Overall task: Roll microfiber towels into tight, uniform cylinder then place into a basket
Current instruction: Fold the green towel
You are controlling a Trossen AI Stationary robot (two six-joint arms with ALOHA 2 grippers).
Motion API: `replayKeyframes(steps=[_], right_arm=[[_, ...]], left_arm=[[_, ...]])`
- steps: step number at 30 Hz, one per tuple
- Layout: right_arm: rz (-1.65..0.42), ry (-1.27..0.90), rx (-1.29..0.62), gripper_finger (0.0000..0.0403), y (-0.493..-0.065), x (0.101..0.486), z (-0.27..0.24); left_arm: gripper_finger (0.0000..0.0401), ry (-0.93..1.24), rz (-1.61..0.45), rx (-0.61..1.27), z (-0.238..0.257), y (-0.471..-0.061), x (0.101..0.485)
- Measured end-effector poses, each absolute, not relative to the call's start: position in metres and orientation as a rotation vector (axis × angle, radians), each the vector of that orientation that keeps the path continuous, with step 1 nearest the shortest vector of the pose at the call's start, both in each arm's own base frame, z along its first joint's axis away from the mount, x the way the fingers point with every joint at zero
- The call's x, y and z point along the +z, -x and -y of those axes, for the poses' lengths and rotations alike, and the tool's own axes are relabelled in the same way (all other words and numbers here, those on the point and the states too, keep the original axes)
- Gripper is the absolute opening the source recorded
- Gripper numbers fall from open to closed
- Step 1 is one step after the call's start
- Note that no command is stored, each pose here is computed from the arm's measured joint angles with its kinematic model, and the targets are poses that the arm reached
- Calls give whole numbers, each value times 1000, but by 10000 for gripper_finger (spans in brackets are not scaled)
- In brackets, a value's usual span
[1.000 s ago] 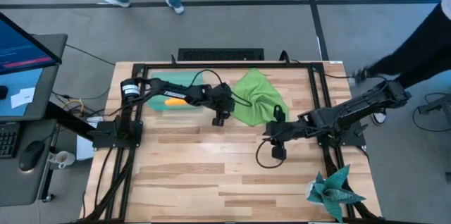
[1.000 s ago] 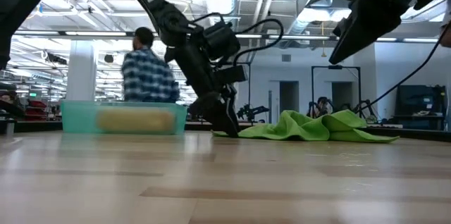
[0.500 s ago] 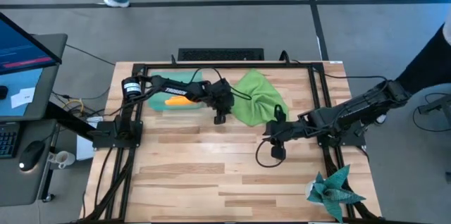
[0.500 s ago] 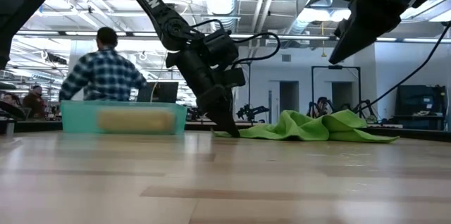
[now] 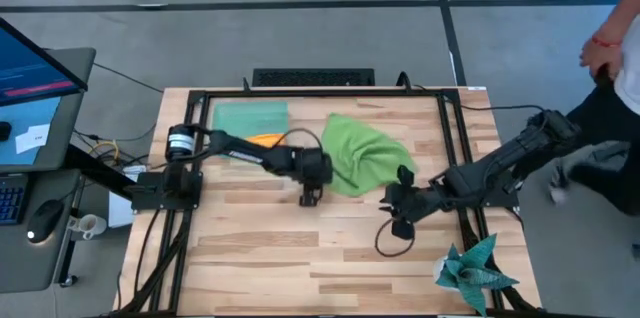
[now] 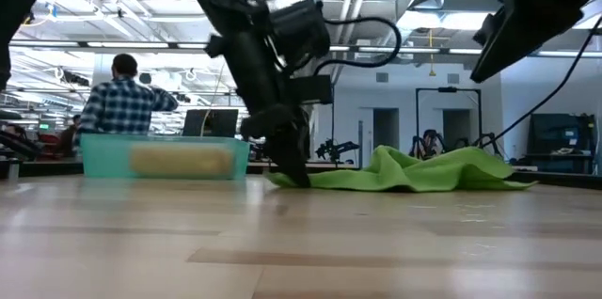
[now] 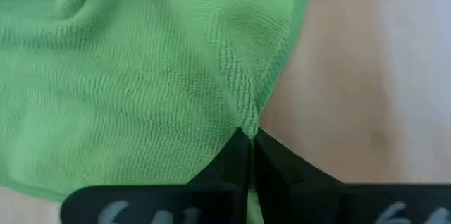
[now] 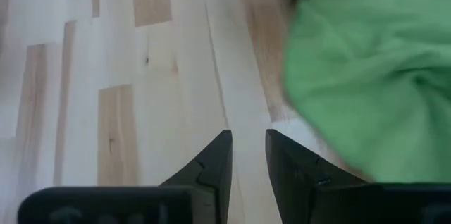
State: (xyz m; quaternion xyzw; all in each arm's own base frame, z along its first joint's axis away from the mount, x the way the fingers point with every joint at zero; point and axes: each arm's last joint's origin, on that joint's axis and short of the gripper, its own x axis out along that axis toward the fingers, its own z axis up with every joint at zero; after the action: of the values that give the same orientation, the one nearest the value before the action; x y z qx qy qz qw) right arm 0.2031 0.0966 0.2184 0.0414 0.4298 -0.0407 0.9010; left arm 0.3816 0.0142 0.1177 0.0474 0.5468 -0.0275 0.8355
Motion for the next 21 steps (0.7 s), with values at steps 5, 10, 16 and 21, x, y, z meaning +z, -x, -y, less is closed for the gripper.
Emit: replayKeyframes(steps=[5,10,16,21], right_arm=[[-833,-27,-95,107,-192,220,-116],[-782,28,-84,107,-180,221,-132],[-768,50,-62,107,-175,214,-149],[-806,103,-43,107,-182,189,-169]], left_arm=[[2,-109,-1196,-127,31,-370,132],[2,-86,-1228,-204,77,-356,142],[2,-81,-1255,-242,128,-338,143],[2,-64,-1276,-210,157,-324,143]])
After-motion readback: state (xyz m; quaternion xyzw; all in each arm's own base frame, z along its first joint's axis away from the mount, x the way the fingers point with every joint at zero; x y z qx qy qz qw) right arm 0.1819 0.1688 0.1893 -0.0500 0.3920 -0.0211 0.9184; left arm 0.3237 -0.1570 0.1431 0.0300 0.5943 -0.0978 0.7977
